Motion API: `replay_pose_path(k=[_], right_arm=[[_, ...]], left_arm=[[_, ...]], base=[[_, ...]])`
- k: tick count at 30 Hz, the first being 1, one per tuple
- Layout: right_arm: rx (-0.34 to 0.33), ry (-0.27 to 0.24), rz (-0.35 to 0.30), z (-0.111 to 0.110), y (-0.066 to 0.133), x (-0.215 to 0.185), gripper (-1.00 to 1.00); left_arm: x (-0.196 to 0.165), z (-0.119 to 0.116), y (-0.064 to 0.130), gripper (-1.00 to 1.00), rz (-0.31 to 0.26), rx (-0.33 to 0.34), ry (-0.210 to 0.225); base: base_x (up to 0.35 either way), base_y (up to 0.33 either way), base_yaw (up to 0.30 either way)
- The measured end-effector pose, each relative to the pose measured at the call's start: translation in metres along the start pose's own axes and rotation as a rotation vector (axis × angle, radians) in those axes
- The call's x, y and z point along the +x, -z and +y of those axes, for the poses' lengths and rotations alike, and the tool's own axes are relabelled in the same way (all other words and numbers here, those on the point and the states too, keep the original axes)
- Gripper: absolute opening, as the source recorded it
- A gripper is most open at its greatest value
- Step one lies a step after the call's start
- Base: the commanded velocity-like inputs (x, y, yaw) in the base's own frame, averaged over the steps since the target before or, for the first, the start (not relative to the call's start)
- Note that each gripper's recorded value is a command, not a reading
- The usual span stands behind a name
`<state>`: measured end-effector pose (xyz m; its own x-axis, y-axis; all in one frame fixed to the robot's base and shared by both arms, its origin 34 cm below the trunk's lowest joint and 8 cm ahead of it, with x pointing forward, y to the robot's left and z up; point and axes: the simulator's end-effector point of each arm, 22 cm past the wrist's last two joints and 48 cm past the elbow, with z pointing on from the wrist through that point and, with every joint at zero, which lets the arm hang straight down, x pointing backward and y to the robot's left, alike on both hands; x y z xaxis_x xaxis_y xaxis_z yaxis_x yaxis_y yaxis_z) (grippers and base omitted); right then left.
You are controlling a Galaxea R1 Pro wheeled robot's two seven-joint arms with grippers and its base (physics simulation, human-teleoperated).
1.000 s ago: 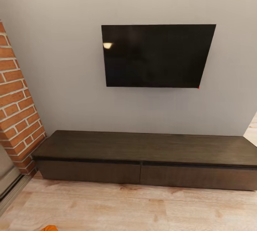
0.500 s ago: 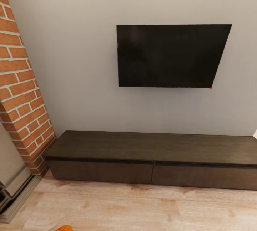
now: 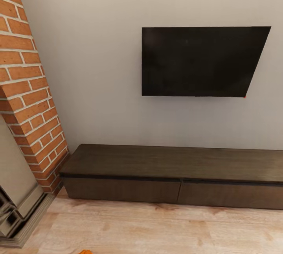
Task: Place each of the two pumpkins and all three candles from the living room inside a cabinet in the living room (use any cabinet), then make sure every cabinet is closed, and position the cauldron so it is next to a table in the living room.
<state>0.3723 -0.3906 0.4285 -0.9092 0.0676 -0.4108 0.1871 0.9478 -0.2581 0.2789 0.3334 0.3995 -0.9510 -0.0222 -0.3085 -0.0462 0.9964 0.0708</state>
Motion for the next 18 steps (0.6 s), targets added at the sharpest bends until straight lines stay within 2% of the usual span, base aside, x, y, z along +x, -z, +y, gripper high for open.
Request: replay_pose_path(k=[5, 12, 18], right_arm=[[0.006, -0.033, 0.005, -0.0014, 0.0, 0.0012, 1.0], [0.007, -0.037, 0.007, -0.002, -0.0001, 0.0013, 1.0], [0.007, -0.035, 0.013, -0.0026, -0.0003, 0.0023, 1.0]], left_arm=[[-0.0004, 0.0001, 0.0, 1.0, -0.002, 0.0, -0.001], [-0.0006, 0.0001, 0.0, 1.0, -0.003, -0.001, -0.001], [-0.0007, 0.0001, 0.0, 1.0, -0.003, -0.001, -0.002]], base=[[0.012, 0.03, 0.0], [0.002, 0.013, 0.0], [0.0, 0.172, 0.0]])
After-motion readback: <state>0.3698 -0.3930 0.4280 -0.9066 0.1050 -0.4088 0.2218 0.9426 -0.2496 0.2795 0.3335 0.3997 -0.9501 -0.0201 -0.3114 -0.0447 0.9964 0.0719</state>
